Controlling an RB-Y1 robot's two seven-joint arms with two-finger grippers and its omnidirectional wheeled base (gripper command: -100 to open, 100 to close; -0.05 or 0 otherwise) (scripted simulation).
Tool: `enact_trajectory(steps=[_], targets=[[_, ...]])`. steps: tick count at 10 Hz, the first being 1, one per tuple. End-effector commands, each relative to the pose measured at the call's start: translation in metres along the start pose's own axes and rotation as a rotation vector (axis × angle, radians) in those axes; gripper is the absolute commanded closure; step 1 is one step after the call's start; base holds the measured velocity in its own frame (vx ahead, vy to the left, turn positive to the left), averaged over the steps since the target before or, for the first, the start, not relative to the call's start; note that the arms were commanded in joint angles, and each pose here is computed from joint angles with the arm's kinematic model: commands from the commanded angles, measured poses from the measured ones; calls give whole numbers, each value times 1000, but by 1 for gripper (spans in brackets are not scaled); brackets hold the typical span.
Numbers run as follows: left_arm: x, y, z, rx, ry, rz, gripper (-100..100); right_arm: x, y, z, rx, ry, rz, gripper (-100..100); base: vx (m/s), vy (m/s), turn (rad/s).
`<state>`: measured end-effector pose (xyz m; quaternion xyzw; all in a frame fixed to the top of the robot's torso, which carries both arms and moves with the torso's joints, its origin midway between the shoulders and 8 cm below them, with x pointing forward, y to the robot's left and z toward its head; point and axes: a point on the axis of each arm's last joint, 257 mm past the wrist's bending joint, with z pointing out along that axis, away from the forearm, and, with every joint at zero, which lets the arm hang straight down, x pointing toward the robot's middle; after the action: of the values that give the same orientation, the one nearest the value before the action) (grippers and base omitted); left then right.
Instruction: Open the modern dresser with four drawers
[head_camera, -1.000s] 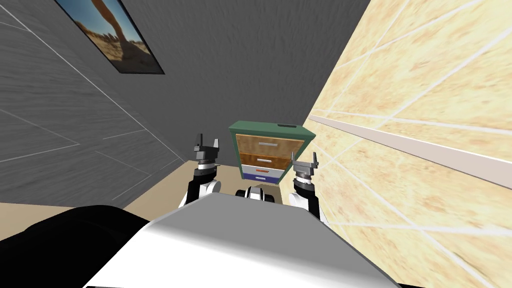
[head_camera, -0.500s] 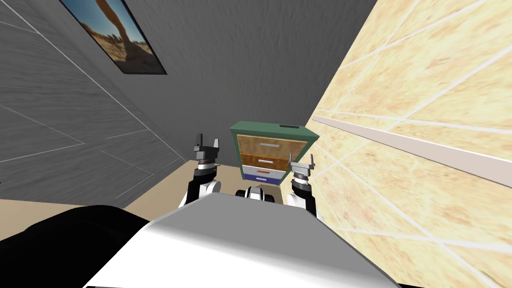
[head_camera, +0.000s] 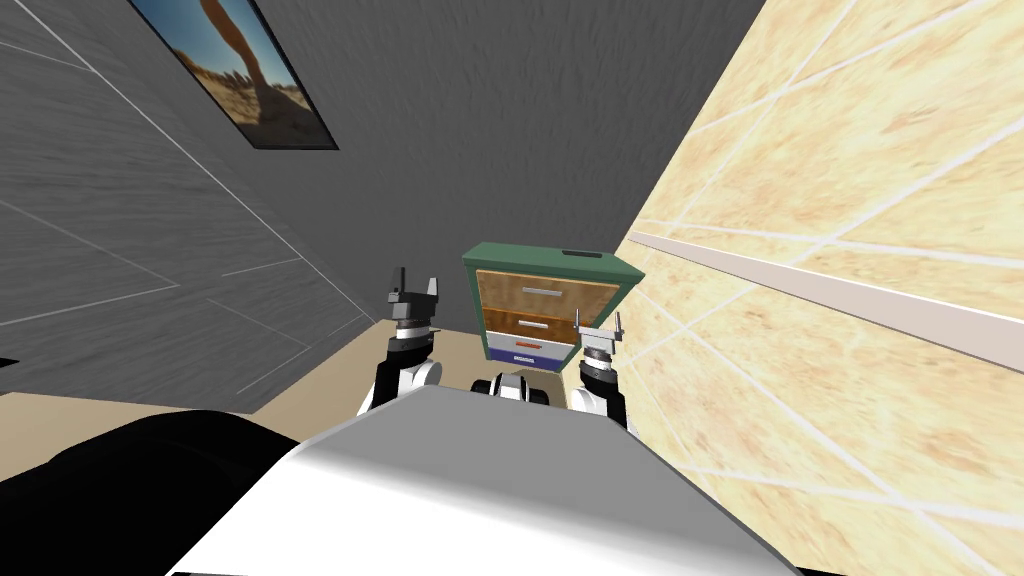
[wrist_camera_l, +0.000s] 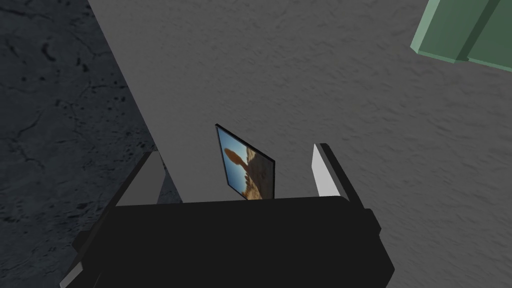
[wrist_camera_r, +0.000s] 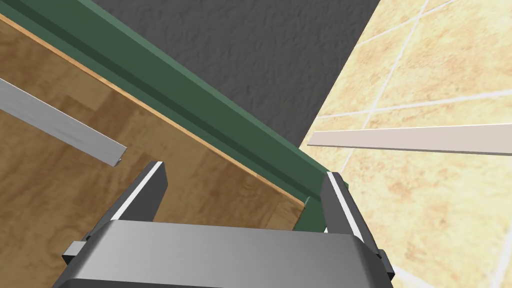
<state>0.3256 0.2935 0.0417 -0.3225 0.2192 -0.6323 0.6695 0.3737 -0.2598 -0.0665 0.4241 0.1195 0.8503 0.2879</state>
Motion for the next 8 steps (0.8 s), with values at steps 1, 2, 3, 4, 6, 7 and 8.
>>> enact_trajectory(steps=[1,2,3,4,6,7,8], targets=[[0,0,0,0,0,0,0,-2,-4,-3,0,-7,83,-100,8,10,4],[0,0,0,0,0,0,0,-9,-11,-8,3,-24,138,-100,15,10,35],[0,0,0,0,0,0,0,-9,-11,-8,3,-24,165,-100,31,26,24],[0,0,0,0,0,0,0,-9,-11,-8,2,-24,179,-100,33,39,-10],[0,0,0,0,0,0,0,-17,-18,-15,4,-43,262,-100,17,21,37],[0,0,0,0,0,0,0,-17,-18,-15,4,-43,276,-100,10,7,13],[0,0,0,0,0,0,0,-24,-26,-21,5,-63,331,-100,14,10,31]])
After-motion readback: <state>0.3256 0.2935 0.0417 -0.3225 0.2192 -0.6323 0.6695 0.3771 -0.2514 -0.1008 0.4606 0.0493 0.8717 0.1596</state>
